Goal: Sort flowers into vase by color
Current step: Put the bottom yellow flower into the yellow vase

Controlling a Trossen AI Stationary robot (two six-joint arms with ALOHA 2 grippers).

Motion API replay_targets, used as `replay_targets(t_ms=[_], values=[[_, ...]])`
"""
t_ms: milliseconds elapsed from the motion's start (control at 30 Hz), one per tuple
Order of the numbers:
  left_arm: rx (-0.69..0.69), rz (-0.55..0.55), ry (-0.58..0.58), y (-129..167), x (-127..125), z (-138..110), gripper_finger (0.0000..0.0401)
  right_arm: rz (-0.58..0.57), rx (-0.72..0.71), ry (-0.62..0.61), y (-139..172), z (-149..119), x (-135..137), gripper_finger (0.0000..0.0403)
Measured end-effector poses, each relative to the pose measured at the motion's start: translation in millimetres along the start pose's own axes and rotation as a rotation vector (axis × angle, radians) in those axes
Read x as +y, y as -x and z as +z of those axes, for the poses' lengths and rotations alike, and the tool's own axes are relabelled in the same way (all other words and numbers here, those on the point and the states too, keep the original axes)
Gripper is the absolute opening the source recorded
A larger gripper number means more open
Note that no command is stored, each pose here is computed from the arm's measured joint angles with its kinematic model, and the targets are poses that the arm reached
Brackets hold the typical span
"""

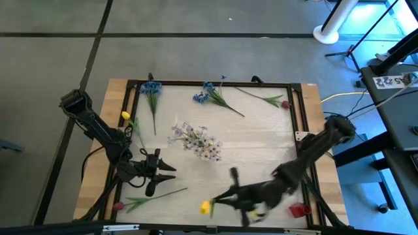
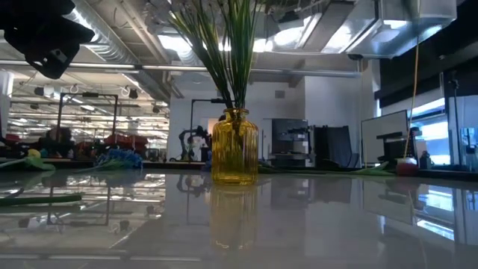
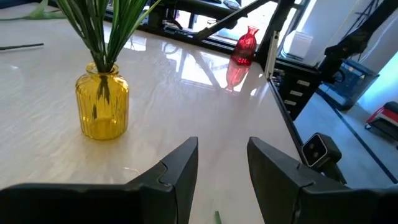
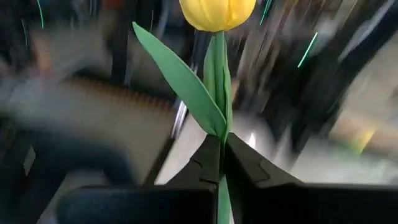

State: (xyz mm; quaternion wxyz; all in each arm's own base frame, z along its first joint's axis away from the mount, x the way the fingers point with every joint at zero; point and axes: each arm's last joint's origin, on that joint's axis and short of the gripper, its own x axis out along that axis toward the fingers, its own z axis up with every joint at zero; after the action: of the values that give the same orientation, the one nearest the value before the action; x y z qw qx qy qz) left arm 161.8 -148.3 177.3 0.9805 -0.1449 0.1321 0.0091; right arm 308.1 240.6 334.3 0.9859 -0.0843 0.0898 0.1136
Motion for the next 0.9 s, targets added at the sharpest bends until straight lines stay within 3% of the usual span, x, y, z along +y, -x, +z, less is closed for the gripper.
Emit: replay_targets(t_ms=[67,167,267,367,600,733,900], values=[[0.006,0.000,-0.010,1,0,-1,0.0135,-0.077,-0.147,0.056,23,31,-8,0.0006],[0.028,-0.014,-0.020,1,0,-2,0.0135,-0.240,-0.228,0.155,50,56,-22,0.0005],[0.083,-0.024,-0.043,4,2,2,0.0135,-0.384,-0.209,0.216,66,67,-43,0.0005],[0.160,0.040,-0.053,10,4,16,0.0135,-0.465,-0.209,0.198,80,66,-73,0.0003],[0.402,0.258,-0.018,21,18,40,0.0135,-0.459,-0.258,0.060,73,1,-141,0.0002],[0.523,0.356,0.112,25,30,36,0.0135,-0.453,-0.358,0.020,73,-39,-165,0.0002],[0.651,0.505,0.270,33,45,24,0.0135,-0.349,-0.525,-0.055,73,-73,-179,0.0001]])
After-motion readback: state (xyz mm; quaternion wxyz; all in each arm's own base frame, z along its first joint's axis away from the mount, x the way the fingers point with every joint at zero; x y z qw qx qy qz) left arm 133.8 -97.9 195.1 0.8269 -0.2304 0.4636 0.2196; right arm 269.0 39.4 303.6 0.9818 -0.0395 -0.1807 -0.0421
